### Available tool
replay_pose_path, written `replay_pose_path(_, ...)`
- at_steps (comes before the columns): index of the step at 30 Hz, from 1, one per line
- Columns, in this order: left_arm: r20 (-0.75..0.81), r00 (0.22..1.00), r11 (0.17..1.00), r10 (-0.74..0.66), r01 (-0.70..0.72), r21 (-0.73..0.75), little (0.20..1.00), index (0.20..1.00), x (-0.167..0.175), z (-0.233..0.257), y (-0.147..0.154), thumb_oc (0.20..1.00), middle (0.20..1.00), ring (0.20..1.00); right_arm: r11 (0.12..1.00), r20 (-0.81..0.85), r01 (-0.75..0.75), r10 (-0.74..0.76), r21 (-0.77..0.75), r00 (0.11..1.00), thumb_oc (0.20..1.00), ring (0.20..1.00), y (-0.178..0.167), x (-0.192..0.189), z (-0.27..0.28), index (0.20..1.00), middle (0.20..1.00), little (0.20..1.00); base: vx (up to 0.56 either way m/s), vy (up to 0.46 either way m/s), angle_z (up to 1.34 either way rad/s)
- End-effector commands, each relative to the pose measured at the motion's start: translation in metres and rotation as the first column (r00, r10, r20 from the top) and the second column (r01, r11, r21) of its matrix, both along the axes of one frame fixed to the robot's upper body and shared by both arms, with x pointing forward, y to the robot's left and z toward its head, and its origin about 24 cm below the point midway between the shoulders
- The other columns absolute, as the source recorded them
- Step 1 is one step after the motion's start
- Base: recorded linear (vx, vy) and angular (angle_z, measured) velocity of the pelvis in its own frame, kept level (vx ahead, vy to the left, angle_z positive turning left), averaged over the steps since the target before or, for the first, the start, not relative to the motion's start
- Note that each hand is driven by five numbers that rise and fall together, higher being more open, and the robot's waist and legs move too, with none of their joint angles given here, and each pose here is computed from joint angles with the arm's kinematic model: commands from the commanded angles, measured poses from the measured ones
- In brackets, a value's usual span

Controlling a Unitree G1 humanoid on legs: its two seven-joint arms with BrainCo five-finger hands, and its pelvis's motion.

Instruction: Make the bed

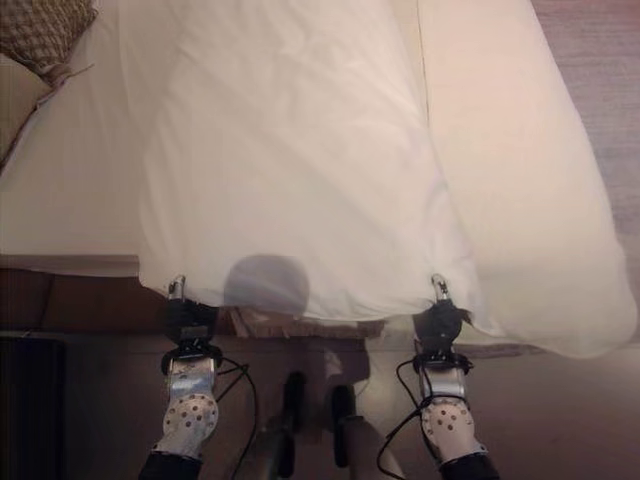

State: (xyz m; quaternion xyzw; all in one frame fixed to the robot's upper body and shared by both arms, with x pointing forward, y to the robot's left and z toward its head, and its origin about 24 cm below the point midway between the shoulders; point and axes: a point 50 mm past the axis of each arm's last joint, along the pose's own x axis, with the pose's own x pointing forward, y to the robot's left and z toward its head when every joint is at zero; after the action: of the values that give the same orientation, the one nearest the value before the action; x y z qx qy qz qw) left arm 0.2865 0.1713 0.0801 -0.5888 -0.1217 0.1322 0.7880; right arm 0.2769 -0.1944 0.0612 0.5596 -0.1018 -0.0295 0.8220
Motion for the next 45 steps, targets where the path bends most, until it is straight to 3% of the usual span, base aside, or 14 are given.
replay_pose_path(1, 0.097, 0.991, 0.992, 0.097, -0.104, 0.07, 0.2, 0.2, -0.014, 0.013, 0.018, 0.2, 0.2, 0.2, 0.997, 0.088, 0.028, -0.022, -0.072, 0.996, 0.2, 0.2, -0.007, -0.007, 0.01, 0.2, 0.2, 0.2, 0.03, 0.341, 0.26)
replay_pose_path(4, 0.109, 0.99, 0.992, 0.093, -0.101, 0.076, 0.2, 0.2, -0.012, 0.015, 0.019, 0.2, 0.2, 0.2, 0.997, 0.088, 0.033, -0.026, -0.076, 0.996, 0.2, 0.2, -0.006, -0.007, 0.01, 0.2, 0.2, 0.2, 0.01, 0.552, 0.06)
replay_pose_path(11, 0.085, 0.994, 0.989, -0.075, 0.063, 0.137, 0.2, 0.2, 0.004, 0.01, -0.005, 0.2, 0.2, 0.2, 0.999, 0.077, 0.026, -0.024, -0.028, 0.997, 0.2, 0.2, 0.005, -0.01, 0.006, 0.2, 0.2, 0.2, 0.06, 0.641, 0.18)
replay_pose_path(15, 0.053, 0.996, 0.982, -0.076, 0.065, 0.178, 0.2, 0.2, -0.003, 0.004, 0.0, 0.2, 0.2, 0.2, 0.999, 0.055, 0.006, -0.003, -0.044, 0.999, 0.2, 0.2, 0.009, -0.014, -0.002, 0.2, 0.2, 0.2, 0.13, 0.508, 0.38)
replay_pose_path(36, -0.005, 0.997, 0.99, -0.083, 0.083, 0.11, 0.2, 0.2, -0.011, -0.01, -0.016, 0.2, 0.2, 0.2, 0.972, 0.049, 0.111, -0.103, -0.206, 0.993, 0.2, 0.2, -0.028, -0.022, 0.005, 0.2, 0.2, 0.2, 0.04, -0.012, -0.08)
replay_pose_path(45, -0.006, 1.0, 0.993, 0.012, -0.011, 0.116, 0.2, 0.2, -0.013, -0.006, 0.002, 0.2, 0.2, 0.2, 0.973, -0.034, 0.182, -0.188, -0.14, 0.982, 0.2, 0.2, -0.036, -0.02, -0.013, 0.2, 0.2, 0.2, 0.02, 0.023, -0.02)
